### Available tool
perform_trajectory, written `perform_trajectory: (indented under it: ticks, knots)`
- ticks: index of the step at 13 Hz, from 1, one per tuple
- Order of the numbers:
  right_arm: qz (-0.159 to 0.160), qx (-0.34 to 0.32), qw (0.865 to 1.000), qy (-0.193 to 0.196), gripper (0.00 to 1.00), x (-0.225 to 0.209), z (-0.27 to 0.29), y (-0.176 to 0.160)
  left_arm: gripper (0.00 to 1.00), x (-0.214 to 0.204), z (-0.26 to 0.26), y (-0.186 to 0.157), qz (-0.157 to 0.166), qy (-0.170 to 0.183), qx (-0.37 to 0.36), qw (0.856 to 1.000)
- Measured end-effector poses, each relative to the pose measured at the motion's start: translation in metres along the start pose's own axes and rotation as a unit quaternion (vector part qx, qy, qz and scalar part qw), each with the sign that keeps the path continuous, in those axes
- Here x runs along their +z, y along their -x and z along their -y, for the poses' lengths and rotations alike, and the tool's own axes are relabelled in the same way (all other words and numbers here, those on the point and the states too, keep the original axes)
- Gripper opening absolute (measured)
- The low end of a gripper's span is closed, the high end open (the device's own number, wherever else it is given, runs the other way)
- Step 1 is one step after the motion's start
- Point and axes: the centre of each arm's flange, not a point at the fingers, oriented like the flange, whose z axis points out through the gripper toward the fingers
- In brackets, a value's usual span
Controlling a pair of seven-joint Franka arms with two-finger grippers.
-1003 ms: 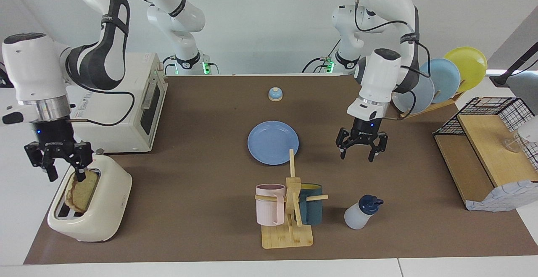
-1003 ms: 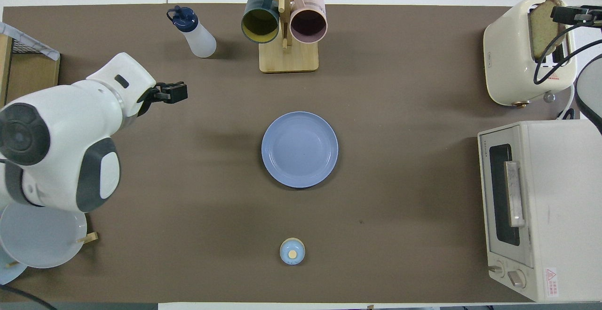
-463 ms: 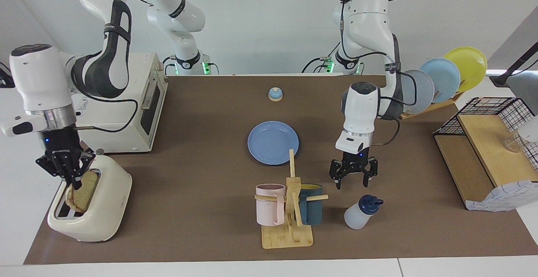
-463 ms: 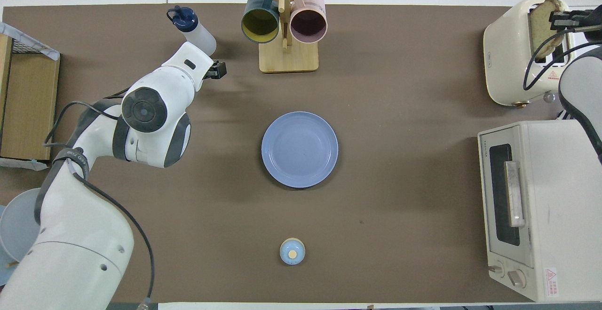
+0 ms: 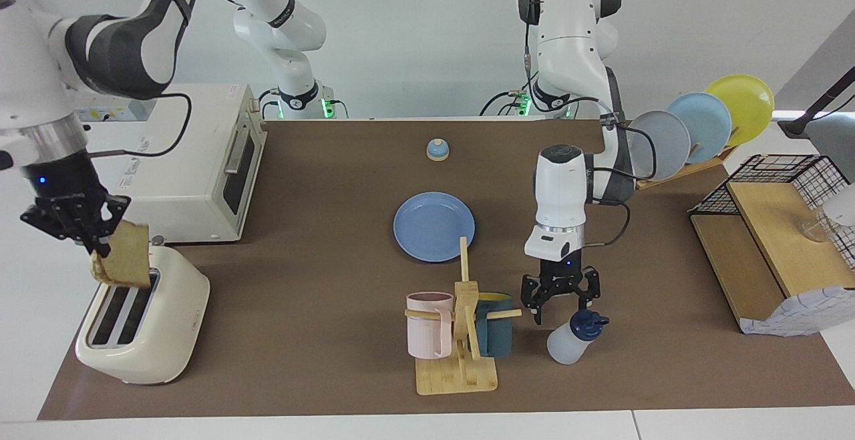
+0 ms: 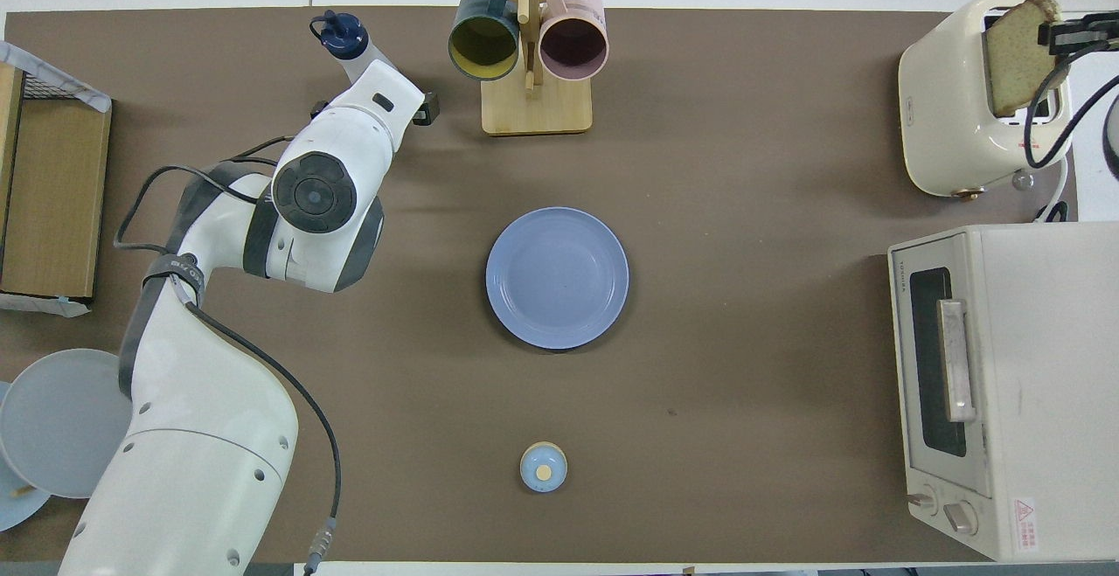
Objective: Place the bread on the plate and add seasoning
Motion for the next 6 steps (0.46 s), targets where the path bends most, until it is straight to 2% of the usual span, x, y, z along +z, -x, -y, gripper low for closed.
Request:
perform_trajectory:
  ticks: [3,4,6]
  knots:
    - [0.013,-0.057,0.998,-0.017,0.07,-0.093,0.092,-0.005,1.0,0.009,0.018,-0.005,0.0,-0.01,-0.01,1.0]
    - [0.011,-0.058,0.998,-0.024,0.07,-0.105,0.124,-0.009,1.0,0.012,0.022,-0.006,0.0,-0.012,-0.012,1.0]
    - [0.009,-0.061,0.997,-0.043,0.07,-0.104,0.179,-0.019,1.0,0.018,0.022,-0.008,0.001,-0.008,-0.017,1.0]
